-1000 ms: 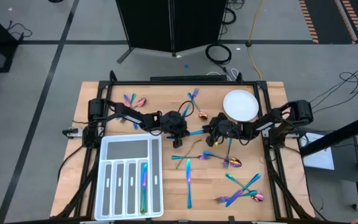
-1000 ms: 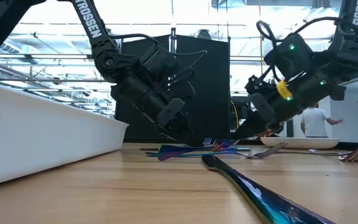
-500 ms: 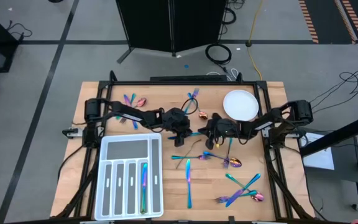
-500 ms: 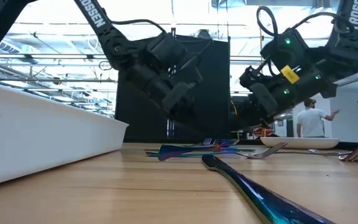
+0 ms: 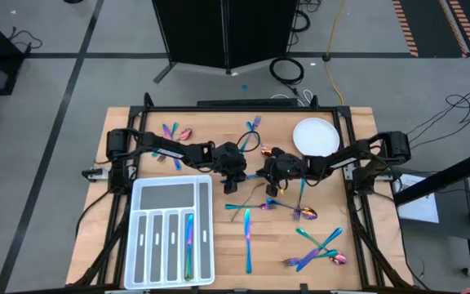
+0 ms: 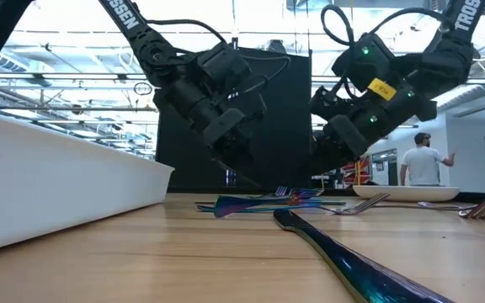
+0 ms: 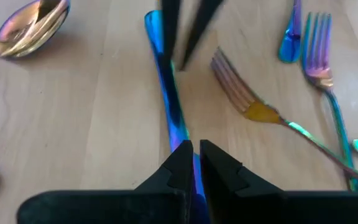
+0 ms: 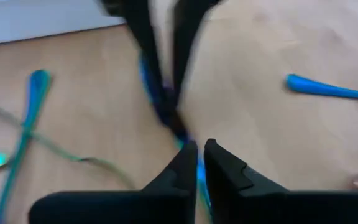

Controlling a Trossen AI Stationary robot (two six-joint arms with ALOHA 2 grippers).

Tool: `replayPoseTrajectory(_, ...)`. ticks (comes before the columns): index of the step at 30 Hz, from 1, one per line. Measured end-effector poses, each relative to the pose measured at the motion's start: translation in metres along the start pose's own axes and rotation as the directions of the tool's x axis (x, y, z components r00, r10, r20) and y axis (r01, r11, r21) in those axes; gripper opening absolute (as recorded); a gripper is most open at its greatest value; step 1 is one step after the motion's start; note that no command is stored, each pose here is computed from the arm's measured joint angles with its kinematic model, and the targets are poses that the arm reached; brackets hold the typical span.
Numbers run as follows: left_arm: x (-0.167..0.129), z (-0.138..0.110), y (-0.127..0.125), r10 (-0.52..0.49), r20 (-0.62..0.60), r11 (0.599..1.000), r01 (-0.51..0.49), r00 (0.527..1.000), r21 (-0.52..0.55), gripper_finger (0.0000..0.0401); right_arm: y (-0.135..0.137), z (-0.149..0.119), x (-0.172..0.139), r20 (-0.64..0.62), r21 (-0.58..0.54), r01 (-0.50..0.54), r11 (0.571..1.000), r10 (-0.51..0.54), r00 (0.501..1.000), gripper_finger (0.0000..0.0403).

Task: Sort silverware
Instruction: Put the top right iridescent knife into the cutlery tray

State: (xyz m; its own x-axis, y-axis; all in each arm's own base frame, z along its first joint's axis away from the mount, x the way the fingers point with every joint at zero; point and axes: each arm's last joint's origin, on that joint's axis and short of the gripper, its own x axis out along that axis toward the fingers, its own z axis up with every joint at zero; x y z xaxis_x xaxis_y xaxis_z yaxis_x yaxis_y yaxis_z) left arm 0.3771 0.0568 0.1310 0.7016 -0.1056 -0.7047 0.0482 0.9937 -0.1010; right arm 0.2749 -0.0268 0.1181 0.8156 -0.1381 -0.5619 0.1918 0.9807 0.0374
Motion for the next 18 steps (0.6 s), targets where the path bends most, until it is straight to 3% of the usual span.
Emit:
replayPoseTrajectory(4,0.000,-0.001,0.002,0.017,-0.010,1.000,-0.017,1.000,-0.003,0.0062,0.002,-0.001,0.000,-0.033,-0.024,-0.067,0.997,0.066,0.997,0.0057)
replayPoseTrajectory(10,-0.001,0.002,0.004,0.049,0.025,0.999,-0.048,0.999,-0.014,0.0118,-0.004,0.000,0.001,-0.033,-0.082,-0.051,0.995,0.049,0.998,0.0108)
replayPoseTrajectory(18,0.004,0.003,-0.001,0.056,0.042,0.998,-0.056,0.998,-0.010,0.0139,-0.011,0.002,0.001,-0.017,-0.102,-0.031,0.994,0.029,0.999,0.0118)
